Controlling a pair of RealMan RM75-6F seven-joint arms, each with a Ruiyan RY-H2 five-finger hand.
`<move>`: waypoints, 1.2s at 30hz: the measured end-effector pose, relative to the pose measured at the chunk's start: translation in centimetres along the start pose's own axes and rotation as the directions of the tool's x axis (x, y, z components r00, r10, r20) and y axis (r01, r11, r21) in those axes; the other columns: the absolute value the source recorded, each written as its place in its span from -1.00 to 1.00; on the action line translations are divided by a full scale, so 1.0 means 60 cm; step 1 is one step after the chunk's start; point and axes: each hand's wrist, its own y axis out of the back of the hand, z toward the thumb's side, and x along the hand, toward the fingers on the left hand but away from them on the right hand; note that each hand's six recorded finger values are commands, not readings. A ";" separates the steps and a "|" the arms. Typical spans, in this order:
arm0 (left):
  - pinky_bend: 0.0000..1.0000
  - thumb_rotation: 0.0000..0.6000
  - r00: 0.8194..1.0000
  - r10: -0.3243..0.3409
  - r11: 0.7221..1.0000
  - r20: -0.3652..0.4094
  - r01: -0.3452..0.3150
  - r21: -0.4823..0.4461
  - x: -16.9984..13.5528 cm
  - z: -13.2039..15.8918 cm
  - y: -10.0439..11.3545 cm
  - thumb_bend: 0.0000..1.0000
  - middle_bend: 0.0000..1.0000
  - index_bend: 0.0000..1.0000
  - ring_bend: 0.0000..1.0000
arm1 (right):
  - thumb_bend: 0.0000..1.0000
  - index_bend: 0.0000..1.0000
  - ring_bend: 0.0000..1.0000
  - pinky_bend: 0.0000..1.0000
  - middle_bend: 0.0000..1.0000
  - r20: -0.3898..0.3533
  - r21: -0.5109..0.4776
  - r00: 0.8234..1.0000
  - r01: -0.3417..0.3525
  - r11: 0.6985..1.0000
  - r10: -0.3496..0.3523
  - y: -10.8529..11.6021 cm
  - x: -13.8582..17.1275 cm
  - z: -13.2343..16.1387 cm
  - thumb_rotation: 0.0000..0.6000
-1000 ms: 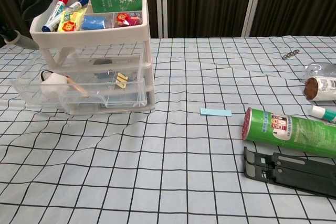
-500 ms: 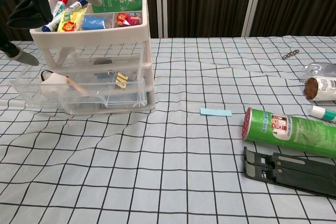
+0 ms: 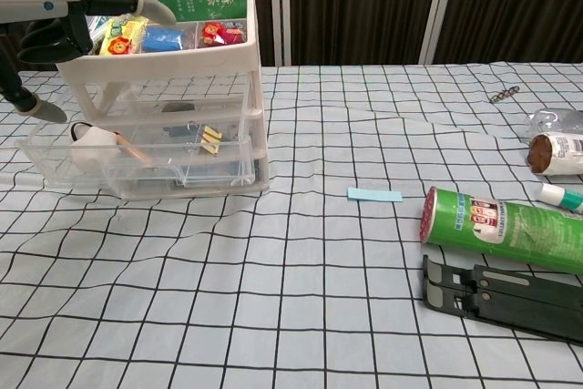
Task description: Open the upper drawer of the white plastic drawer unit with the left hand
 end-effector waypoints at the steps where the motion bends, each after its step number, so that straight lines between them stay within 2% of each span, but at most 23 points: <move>1: 0.20 1.00 1.000 -0.003 1.000 0.002 0.003 0.009 0.000 0.000 -0.002 -1.00 0.65 -0.93 0.43 | -0.78 -0.97 -1.00 -1.00 -1.00 0.001 0.000 1.000 0.001 1.000 -0.001 0.000 0.000 0.000 1.00; 4: 0.20 1.00 1.000 -0.017 0.999 0.006 0.016 0.038 0.000 -0.001 -0.011 -1.00 0.65 -0.92 0.43 | -0.78 -0.97 -1.00 -1.00 -1.00 0.001 -0.001 1.000 0.003 1.000 -0.003 0.001 0.000 -0.001 1.00; 22: 0.20 1.00 0.994 -0.103 0.993 0.025 0.102 0.061 0.011 0.004 -0.048 -1.00 0.65 -0.93 0.43 | -0.78 -0.97 -1.00 -1.00 -1.00 0.007 0.002 1.000 0.000 1.000 0.000 -0.003 -0.003 -0.004 1.00; 30: 0.20 1.00 0.995 -0.095 0.992 0.034 0.092 0.089 0.016 0.013 -0.050 -1.00 0.65 -0.93 0.44 | -0.78 -0.97 -1.00 -1.00 -1.00 0.006 -0.001 1.000 0.002 1.000 -0.002 -0.002 -0.004 -0.004 1.00; 36: 0.20 1.00 0.998 -0.052 0.991 0.038 0.047 0.126 0.018 0.016 -0.046 -1.00 0.65 -0.93 0.43 | -0.78 -0.97 -1.00 -1.00 -1.00 0.003 -0.004 1.000 0.003 1.000 -0.003 -0.001 -0.003 -0.003 1.00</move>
